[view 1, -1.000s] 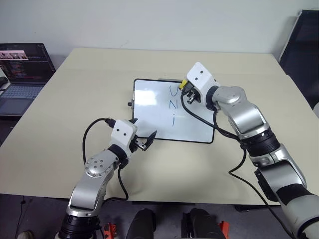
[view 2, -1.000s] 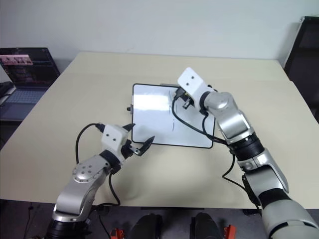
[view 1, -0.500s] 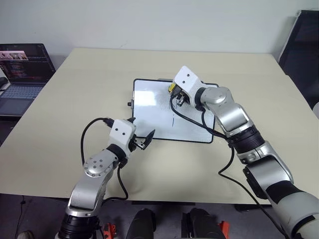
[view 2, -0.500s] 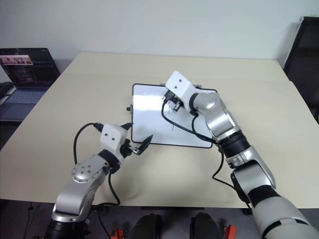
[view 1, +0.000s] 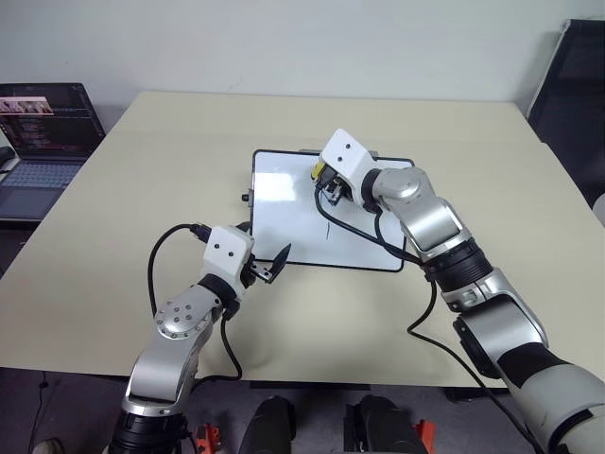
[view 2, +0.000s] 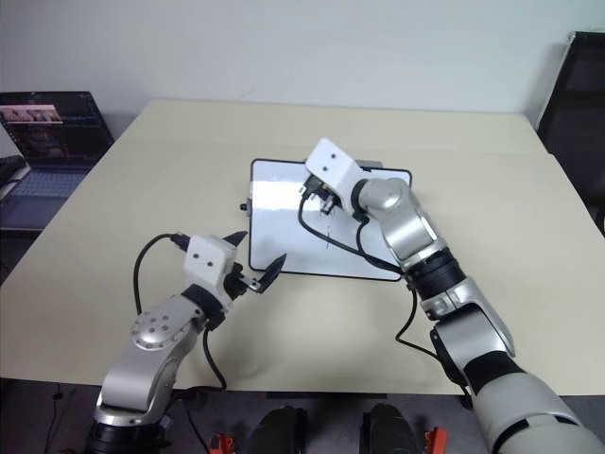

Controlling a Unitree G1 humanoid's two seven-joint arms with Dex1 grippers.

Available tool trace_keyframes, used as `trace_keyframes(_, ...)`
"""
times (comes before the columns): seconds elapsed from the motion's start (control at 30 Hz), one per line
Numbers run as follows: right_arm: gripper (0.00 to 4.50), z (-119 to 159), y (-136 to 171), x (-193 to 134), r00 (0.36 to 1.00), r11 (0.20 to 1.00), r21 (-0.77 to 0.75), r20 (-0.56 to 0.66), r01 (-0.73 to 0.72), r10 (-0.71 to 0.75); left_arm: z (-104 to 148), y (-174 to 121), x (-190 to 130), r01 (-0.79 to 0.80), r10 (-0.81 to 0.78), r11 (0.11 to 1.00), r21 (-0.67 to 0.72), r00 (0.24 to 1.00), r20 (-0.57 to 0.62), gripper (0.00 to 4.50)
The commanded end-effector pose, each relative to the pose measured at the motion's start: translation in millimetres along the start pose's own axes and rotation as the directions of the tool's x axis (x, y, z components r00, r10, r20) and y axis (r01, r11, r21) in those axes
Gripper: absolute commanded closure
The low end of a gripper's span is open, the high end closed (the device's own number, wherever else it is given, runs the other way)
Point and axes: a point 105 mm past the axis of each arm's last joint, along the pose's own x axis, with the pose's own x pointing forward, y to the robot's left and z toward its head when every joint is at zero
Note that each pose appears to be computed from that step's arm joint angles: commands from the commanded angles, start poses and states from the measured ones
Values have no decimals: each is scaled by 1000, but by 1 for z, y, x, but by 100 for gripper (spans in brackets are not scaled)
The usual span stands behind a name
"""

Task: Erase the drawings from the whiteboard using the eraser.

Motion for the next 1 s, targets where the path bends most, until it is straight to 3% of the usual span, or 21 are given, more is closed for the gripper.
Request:
trace_keyframes(0.03, 342, 21, -10, 2, 999, 998, -66, 44, 22, -19, 16, 3, 0, -12, 11, 1000, 28, 999, 52, 0)
trace_keyframes(0.27, 342, 21, -10, 11, 1000, 990, -141, 11, -1, 3, 16, 2, 3, -10, 9, 1000, 28, 998, 57, 0)
trace_keyframes(0.6, 342, -3, -20, 14, 995, 976, -218, -97, -20, -1, 19, -1, 4, -16, 14, 1000, 23, 998, 67, 0)
trace_keyframes(1.0, 342, -38, -32, -6, 978, 983, -181, -202, 5, -43, 20, -2, 8, -5, 3, 1000, 24, 997, 77, 0)
